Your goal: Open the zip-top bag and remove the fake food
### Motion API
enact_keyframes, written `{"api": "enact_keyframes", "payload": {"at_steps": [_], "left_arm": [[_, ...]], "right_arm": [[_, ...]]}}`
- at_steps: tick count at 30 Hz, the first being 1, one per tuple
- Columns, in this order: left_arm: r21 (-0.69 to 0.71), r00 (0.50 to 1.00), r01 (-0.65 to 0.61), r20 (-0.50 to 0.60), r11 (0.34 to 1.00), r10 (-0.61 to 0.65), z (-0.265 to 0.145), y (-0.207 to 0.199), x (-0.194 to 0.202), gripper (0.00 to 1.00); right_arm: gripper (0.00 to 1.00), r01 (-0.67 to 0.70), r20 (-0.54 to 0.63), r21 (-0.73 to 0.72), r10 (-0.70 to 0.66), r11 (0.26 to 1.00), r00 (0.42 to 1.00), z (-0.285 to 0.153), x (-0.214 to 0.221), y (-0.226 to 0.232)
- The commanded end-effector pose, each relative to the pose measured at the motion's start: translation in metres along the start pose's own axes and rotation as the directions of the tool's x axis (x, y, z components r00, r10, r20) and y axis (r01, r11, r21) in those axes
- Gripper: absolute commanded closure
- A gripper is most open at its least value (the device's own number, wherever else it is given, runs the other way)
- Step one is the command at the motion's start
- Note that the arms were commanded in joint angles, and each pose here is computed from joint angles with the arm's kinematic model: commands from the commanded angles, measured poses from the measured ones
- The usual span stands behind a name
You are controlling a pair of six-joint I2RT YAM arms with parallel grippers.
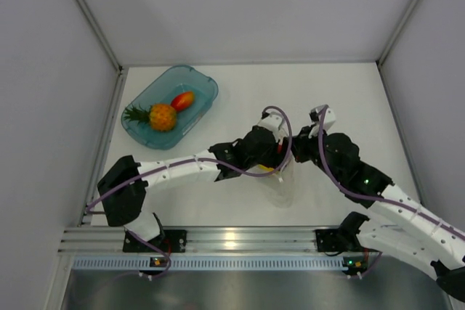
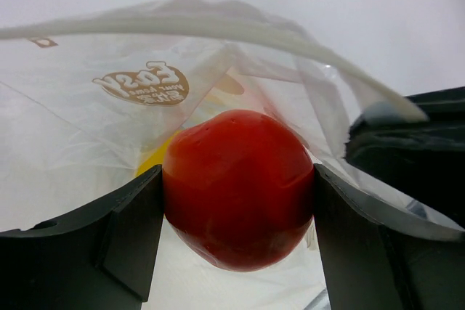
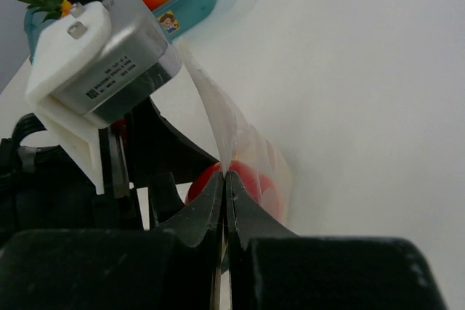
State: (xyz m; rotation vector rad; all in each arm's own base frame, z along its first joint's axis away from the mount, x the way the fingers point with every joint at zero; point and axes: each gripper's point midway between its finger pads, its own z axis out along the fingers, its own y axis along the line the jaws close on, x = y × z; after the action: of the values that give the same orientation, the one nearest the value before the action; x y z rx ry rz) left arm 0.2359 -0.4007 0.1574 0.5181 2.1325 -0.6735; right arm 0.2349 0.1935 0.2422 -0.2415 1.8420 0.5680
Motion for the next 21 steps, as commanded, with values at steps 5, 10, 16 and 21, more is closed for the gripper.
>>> {"api": "enact_keyframes", "payload": {"at_steps": [5,10,16,21], "left_arm": [[0.116,0.991,0.082,0.101,0.99,-0.093,-0.033,-0.033,-0.055,1.0],[0.13,0.986,0.087,0.127,0.988,-0.104,-0.042,-0.04,-0.073,1.0],[0.134,0.982,0.072,0.166,0.988,-0.094,-0.051,-0.045,-0.095,1.0],[0.147,0.976,0.076,0.192,0.986,-0.104,-0.066,-0.044,-0.102,1.0]], "right_arm": [[1.0,-0.014,0.026,0.042,0.013,0.999,1.0,0.005,-0.007,-0.006],[1.0,-0.014,0.024,0.056,0.013,0.998,1.0,0.005,-0.008,-0.007],[1.0,-0.009,0.026,0.104,0.006,0.995,1.0,0.003,-0.012,-0.014],[1.0,0.016,0.017,0.195,-0.019,0.981,1.0,0.006,-0.009,-0.03]]}}
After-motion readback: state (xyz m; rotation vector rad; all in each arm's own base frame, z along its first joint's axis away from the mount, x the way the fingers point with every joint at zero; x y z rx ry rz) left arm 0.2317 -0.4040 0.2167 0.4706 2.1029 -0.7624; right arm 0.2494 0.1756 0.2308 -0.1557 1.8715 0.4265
